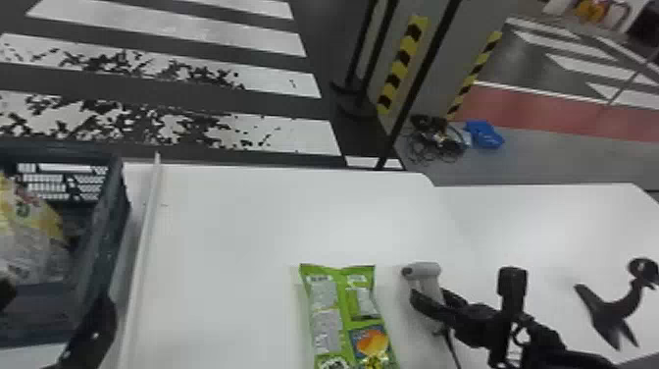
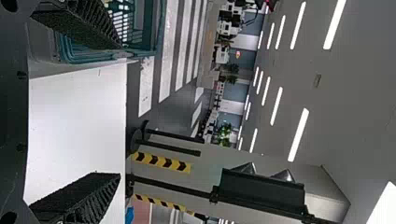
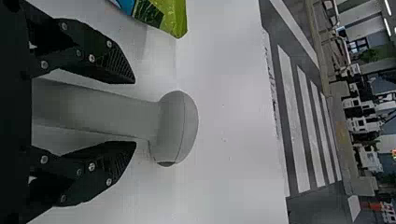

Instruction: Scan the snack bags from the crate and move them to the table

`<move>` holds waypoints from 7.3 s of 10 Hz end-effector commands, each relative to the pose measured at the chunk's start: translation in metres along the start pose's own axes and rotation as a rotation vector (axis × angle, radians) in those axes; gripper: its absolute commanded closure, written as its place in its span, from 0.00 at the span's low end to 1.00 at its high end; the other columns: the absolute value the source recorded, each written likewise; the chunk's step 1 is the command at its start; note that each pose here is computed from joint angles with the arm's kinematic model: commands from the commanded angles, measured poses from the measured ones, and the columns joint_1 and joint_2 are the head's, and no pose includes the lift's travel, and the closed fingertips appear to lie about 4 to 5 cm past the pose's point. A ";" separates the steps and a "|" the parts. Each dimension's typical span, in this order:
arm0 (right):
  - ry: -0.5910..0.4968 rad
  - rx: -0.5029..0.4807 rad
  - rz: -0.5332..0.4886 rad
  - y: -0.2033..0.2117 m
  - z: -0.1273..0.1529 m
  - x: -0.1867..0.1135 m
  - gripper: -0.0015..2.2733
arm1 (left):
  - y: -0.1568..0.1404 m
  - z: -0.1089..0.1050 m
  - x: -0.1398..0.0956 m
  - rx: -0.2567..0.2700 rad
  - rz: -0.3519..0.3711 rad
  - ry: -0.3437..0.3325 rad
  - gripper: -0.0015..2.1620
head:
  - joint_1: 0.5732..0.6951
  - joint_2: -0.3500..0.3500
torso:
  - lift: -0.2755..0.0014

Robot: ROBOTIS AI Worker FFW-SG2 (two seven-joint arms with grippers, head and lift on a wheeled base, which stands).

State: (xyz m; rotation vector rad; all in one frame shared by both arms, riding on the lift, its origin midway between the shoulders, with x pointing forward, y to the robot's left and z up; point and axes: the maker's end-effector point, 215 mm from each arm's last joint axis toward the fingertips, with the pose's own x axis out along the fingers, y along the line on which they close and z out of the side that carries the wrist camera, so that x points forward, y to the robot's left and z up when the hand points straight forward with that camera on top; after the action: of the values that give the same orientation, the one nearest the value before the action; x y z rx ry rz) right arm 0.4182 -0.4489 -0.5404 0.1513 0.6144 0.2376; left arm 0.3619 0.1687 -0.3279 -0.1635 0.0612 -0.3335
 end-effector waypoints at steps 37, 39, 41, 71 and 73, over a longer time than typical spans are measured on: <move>0.009 -0.185 -0.336 0.287 0.020 -0.005 0.99 | -0.038 0.013 0.001 -0.012 -0.060 0.008 0.00 | 1.00 0.41 | 0.65; 0.014 -0.189 -0.342 0.283 0.018 -0.003 0.99 | -0.039 0.014 -0.001 -0.010 -0.061 0.008 0.00 | 1.00 0.41 | 0.65; 0.021 -0.194 -0.342 0.278 0.016 0.001 0.99 | -0.040 0.014 -0.003 -0.011 -0.061 0.009 0.00 | 1.00 0.40 | 0.65; 0.041 0.030 -0.400 0.013 0.022 -0.046 0.99 | -0.045 -0.001 -0.013 0.005 -0.053 0.047 0.00 | 1.00 0.00 | 0.65; 0.018 0.034 -0.356 0.016 0.031 -0.032 0.99 | -0.045 0.003 -0.015 0.013 -0.047 0.041 0.00 | 1.00 0.00 | 0.65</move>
State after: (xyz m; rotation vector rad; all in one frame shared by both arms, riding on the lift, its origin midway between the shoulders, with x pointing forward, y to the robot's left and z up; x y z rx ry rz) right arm 0.4032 -0.4437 -0.4936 0.0663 0.6564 -0.1156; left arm 0.3342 0.1321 -0.3179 -0.1476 0.0972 -0.3829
